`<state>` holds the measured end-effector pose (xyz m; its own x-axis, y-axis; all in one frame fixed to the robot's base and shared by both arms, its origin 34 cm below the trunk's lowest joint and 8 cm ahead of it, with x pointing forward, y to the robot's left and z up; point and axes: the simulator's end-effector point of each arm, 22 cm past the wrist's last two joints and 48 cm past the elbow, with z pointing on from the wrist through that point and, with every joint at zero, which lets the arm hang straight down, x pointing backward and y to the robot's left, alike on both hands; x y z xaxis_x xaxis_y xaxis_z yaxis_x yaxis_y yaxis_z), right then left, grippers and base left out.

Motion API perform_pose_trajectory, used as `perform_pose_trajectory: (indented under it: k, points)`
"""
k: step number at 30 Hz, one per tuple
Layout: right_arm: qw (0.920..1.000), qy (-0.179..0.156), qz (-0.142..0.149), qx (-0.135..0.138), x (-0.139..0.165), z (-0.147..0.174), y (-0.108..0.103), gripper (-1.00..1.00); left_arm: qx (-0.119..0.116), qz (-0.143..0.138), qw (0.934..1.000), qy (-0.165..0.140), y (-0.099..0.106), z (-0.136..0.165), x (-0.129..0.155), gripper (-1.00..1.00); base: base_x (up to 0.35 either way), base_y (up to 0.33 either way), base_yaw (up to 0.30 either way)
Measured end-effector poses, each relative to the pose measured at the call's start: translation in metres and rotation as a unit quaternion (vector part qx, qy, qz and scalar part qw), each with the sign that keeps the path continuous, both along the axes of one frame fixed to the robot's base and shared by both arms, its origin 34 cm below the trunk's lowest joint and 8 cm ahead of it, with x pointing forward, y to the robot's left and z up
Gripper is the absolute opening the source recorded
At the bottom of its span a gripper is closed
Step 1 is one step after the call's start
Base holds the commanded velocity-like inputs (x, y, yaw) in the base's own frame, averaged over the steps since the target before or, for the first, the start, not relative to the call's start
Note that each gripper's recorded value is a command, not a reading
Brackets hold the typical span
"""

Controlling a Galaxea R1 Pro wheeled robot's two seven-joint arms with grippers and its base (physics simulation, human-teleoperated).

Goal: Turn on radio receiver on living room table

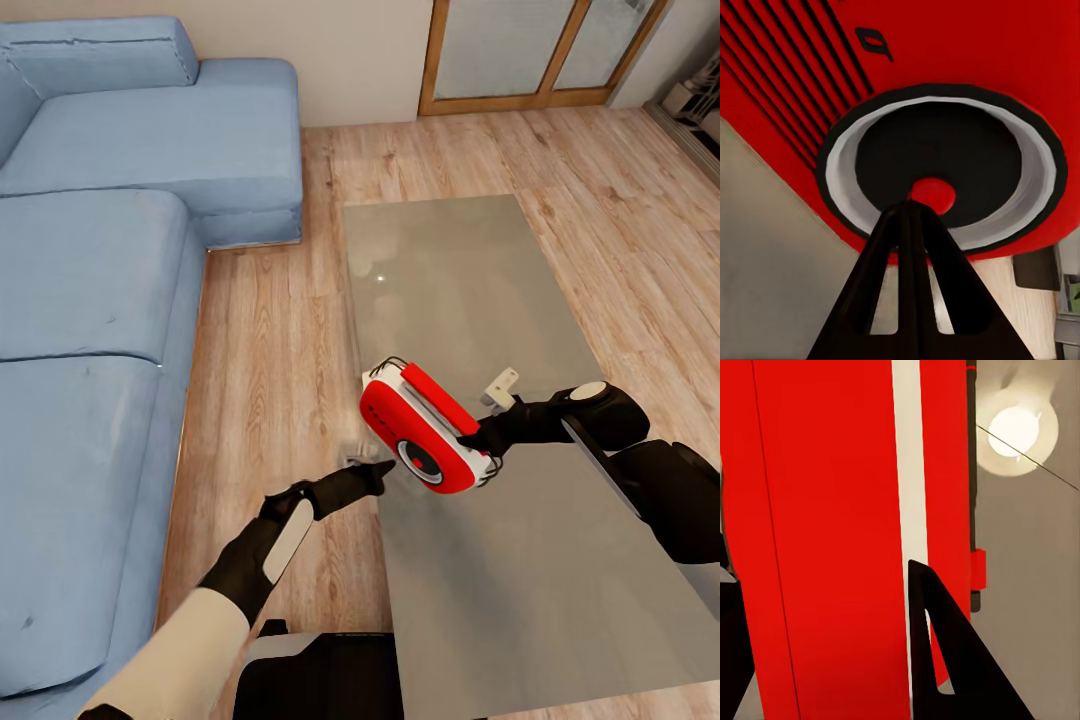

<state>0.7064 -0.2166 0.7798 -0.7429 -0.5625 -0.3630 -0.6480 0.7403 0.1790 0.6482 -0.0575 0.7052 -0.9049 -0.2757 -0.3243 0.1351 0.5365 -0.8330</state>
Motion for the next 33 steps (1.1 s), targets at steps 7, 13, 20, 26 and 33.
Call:
perform_pose_trajectory:
  k: [7, 13, 20, 26, 33]
  points:
    - [1.0, 0.001, 0.0, 0.001, 0.0, 0.0, 0.001, -1.0, 0.002, 0.002, 1.0, -0.001, 0.0, -0.003, -0.002, -1.0, 0.0, 0.0, 0.0]
    - [1.0, 0.002, 0.004, 0.005, -0.002, 0.0, 0.004, -1.0, 0.002, 0.001, 1.0, -0.002, -0.001, -0.003, -0.002, -1.0, 0.0, 0.0, 0.0]
    - [0.9997, 0.013, 0.011, 0.02, -0.007, 0.002, 0.011, -1.0, -0.018, -0.002, 0.9998, 0.002, -0.013, 0.005, -0.007, -1.0, 0.0, 0.0, 0.0]
    - [0.9996, 0.013, 0.011, 0.02, -0.007, 0.003, 0.011, -1.0, -0.024, -0.006, 0.9997, 0.003, -0.018, 0.008, -0.009, -1.0, 0.0, 0.0, 0.0]
    - [0.9996, 0.014, 0.011, 0.021, -0.008, 0.003, 0.011, -1.0, -0.019, -0.005, 0.9998, 0.005, -0.018, 0.001, -0.015, -1.0, 0.0, 0.0, 0.0]
